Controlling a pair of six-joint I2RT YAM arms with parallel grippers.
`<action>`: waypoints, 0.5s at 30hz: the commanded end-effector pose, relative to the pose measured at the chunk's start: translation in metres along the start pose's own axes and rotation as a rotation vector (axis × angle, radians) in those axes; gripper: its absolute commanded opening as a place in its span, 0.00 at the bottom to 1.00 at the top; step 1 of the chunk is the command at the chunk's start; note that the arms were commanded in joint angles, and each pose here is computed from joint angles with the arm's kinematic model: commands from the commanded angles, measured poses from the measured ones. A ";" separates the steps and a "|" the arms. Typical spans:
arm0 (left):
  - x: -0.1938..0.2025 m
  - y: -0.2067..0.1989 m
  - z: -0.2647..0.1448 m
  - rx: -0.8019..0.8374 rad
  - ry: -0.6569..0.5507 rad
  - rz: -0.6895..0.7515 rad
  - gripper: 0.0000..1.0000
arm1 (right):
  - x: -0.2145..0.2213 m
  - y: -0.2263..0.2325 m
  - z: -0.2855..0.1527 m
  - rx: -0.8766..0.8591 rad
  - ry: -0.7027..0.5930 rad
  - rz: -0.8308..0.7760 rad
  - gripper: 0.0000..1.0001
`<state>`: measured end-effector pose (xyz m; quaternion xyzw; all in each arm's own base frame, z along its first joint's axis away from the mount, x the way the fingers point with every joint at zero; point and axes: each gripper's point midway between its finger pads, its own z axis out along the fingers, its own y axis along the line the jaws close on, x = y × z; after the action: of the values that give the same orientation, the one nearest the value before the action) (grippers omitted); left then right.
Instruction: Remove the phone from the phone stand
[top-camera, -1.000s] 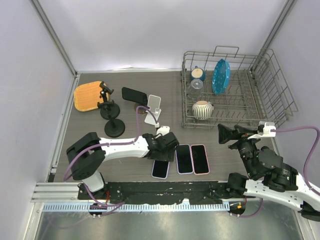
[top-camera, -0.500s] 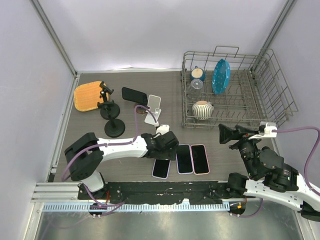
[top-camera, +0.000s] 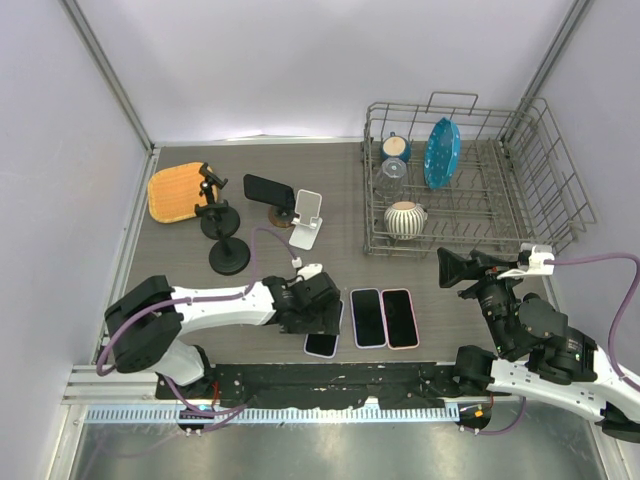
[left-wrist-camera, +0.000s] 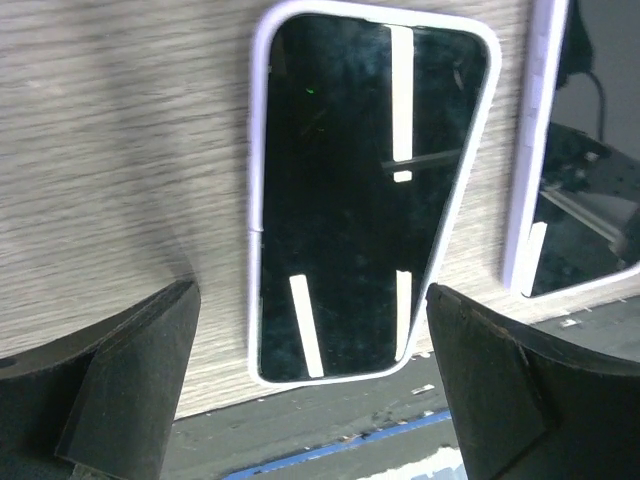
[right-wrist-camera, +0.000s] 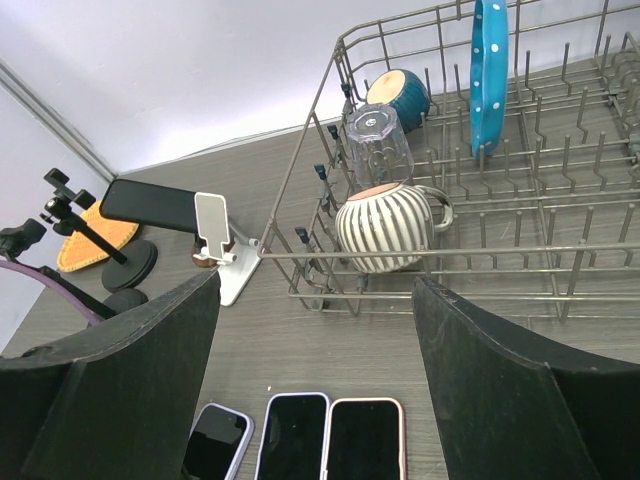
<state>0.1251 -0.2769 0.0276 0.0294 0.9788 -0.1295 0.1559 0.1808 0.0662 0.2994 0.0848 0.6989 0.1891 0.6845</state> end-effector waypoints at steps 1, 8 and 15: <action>0.009 -0.027 -0.008 0.127 0.068 -0.036 0.99 | -0.005 -0.002 -0.001 0.009 -0.014 0.031 0.83; 0.018 -0.057 -0.005 0.245 0.151 -0.034 0.94 | -0.006 -0.003 -0.002 0.008 -0.017 0.039 0.83; 0.005 -0.075 0.001 0.270 0.114 -0.035 0.92 | -0.008 -0.005 -0.003 0.006 -0.022 0.055 0.83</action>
<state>0.1033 -0.3255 0.0360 0.0392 0.9689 -0.2307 0.0806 0.1795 0.0625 0.3005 0.0909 0.6957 0.1946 0.6855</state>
